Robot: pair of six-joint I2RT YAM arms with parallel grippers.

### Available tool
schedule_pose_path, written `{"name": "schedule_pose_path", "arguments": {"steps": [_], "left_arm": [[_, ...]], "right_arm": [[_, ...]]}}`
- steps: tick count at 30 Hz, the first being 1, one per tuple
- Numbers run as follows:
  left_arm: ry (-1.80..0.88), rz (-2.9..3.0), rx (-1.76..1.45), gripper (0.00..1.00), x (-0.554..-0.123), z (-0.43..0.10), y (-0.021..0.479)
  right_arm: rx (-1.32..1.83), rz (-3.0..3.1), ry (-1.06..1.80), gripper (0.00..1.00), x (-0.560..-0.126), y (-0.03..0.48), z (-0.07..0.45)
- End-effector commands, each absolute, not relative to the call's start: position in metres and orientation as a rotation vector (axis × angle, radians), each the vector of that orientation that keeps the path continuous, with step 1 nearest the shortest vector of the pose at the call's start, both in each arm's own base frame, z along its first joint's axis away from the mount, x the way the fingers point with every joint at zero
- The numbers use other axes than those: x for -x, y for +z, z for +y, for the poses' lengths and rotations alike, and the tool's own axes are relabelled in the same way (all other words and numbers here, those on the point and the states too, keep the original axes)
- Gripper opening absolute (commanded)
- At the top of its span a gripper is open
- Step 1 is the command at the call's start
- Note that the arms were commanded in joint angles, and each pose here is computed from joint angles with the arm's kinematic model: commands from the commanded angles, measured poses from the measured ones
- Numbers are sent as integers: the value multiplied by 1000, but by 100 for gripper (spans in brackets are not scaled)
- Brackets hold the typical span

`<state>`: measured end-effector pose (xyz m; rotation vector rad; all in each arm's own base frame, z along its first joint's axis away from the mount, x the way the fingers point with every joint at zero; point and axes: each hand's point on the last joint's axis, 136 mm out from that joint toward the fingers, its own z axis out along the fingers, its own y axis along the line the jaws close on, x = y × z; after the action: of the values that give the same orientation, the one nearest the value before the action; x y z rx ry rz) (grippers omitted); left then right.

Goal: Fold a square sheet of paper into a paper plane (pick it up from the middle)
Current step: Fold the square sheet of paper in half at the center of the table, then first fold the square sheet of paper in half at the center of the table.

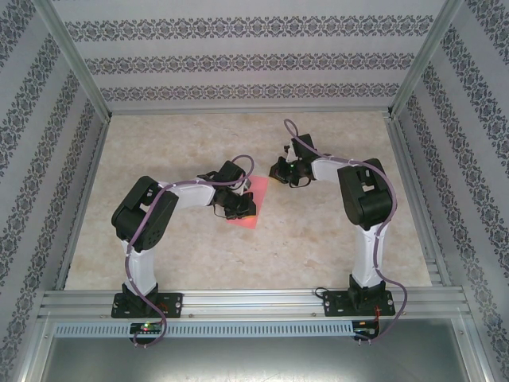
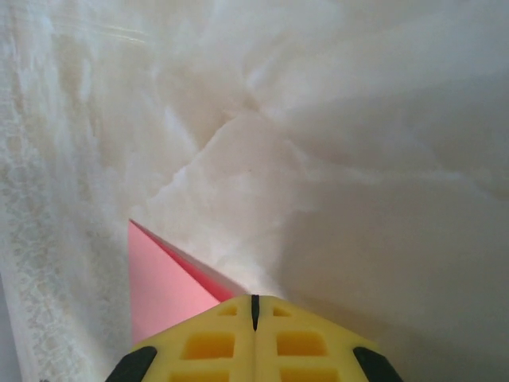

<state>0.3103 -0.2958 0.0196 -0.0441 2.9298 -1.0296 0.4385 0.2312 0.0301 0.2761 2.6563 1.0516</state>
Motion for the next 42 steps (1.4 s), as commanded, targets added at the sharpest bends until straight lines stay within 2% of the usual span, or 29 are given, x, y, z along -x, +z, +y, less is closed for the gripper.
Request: {"name": "schedule_pose_path", "arguments": {"steps": [1,7,15,33,42], "left_arm": [[-957,3056,46,0,-289,-288,-1],[-1059,2929,-24,0,-308,-304,28],[-1121,2812,-116,0,-323,-316,49],[-1118,2849,-141,0,-332,-324,27],[-1109,2893,-151,0,-314,-315,13]], "right_arm": [[-168,2592,1077,0,-427,65,240],[-162,2634,1145,0,-388,51,254],[-137,2696,1193,0,-376,27,275],[-156,2776,1134,0,-371,5,270],[-177,2802,1096,0,-370,-1,266]]}}
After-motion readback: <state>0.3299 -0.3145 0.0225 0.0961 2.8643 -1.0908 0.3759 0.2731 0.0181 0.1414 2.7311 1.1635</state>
